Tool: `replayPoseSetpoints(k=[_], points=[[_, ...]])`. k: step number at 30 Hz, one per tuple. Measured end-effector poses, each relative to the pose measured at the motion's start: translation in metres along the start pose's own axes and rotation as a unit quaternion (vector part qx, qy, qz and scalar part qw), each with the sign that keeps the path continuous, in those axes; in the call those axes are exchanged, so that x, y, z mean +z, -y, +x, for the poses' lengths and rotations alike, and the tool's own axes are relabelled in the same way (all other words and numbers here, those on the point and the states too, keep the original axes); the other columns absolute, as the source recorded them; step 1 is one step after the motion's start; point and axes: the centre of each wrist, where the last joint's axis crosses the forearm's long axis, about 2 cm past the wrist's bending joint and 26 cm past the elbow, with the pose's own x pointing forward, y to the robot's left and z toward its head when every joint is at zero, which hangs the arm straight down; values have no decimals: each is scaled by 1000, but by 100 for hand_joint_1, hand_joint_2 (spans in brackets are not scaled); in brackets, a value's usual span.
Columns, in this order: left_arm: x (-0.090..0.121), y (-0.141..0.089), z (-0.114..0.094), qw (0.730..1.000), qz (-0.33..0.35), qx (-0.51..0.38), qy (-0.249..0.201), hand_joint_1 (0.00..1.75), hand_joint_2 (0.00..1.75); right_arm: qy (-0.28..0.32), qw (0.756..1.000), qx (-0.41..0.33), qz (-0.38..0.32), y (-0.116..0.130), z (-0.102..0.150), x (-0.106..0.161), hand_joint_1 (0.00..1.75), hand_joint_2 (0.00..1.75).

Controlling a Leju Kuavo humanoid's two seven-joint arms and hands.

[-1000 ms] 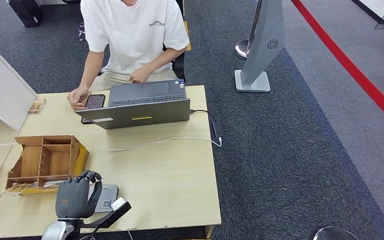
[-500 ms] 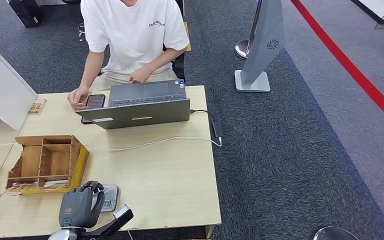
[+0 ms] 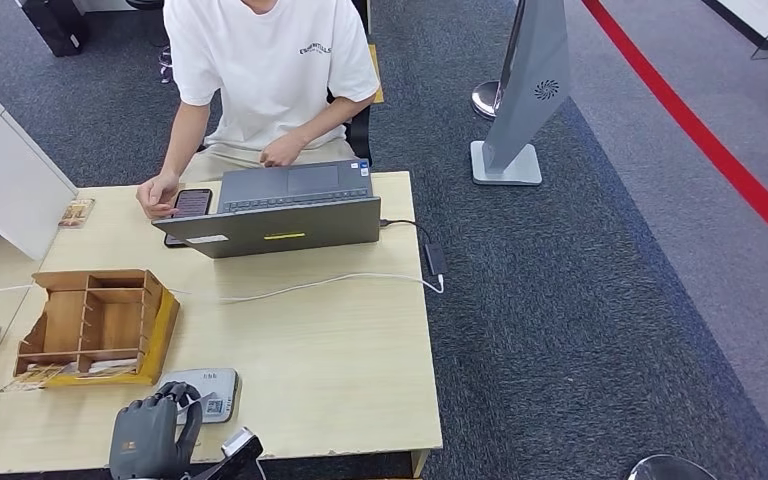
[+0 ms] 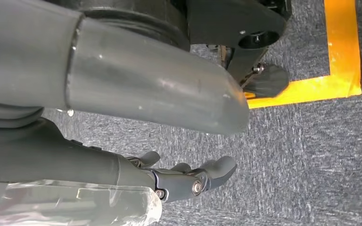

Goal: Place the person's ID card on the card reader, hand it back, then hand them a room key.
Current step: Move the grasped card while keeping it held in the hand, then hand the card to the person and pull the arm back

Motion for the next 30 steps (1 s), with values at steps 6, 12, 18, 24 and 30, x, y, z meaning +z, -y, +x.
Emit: replayPoseSetpoints(k=[6,12,18,24,30], points=[[-5,-23,7,993,110,2,48,175,175,7,1000,16,1,0,0,0,0,0],[-15,-48,14,977,195,-3,81,175,175,12,1000,28,1,0,0,0,0,0],[-45,-85,21,952,283,-18,114,175,175,14,999,40,4,-4,2,0,0,0],[-51,-92,22,946,299,-22,122,175,175,14,999,44,6,-5,2,0,0,0],[-137,-148,1,913,380,-92,119,175,175,19,995,94,30,-13,19,-1,0,0]])
